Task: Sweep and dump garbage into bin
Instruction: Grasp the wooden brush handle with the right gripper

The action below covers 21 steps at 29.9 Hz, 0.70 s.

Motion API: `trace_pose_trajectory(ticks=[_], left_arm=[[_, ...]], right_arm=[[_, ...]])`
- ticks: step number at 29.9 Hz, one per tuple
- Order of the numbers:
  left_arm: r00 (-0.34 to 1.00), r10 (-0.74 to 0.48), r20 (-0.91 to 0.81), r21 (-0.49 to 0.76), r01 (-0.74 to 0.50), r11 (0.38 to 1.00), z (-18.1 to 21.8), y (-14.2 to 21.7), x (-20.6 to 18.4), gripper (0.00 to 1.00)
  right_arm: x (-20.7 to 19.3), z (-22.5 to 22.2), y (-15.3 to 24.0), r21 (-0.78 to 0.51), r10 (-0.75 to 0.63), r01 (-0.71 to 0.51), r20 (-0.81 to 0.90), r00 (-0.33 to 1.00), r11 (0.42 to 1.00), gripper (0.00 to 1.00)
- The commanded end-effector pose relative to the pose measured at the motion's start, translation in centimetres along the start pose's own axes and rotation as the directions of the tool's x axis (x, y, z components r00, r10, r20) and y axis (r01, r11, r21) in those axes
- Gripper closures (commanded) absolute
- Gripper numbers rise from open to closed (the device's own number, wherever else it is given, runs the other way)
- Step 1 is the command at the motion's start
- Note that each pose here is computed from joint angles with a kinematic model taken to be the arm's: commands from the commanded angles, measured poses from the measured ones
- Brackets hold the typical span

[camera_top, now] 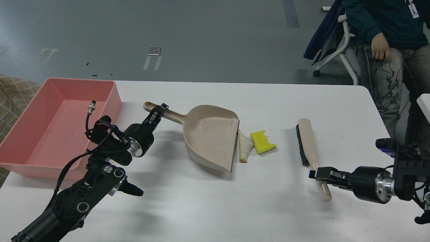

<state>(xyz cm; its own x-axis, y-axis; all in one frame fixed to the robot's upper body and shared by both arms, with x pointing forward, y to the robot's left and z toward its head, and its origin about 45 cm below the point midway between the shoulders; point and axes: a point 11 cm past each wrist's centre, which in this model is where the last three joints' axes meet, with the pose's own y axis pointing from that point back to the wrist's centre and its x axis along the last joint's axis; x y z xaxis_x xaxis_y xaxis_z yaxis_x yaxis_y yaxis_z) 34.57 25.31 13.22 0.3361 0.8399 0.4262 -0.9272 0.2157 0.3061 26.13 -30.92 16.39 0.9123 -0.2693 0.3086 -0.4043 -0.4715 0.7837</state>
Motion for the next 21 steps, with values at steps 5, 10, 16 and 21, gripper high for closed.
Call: trace_pose_trajectory(ticks=[5,10,16,21], left_arm=[[1.000,0.006,-0.002,-0.002,-0.006,1.000,0.1,0.0,0.1,1.00],[1.000,0.007,-0.005,-0.005,-0.007,1.000,0.1,0.0,0.0,1.00],[1.000,0.004,-0.005,-0.011,-0.004,1.000,0.3,0.0,0.0,1.00],[1.000,0.005,-0.003,-0.010,-0.005,1.000,0.3,0.0,0.1,1.00]], right_arm=[[-0.2,-0.1,0.0,-0.014,-0.008,0.008,-0.004,1.000,1.000,0.91],[-0.4,-0.3,0.2,-0.013,-0.027,0.027,-0.010,1.000,1.000,1.00],[-0.4,-0.3,0.4,-0.015,-0.027,0.027,-0.013,1.000,1.000,1.00],[0.9,-1.1,1.3,-0.008,0.001,-0.002,-0.042,0.999,1.000,1.00]])
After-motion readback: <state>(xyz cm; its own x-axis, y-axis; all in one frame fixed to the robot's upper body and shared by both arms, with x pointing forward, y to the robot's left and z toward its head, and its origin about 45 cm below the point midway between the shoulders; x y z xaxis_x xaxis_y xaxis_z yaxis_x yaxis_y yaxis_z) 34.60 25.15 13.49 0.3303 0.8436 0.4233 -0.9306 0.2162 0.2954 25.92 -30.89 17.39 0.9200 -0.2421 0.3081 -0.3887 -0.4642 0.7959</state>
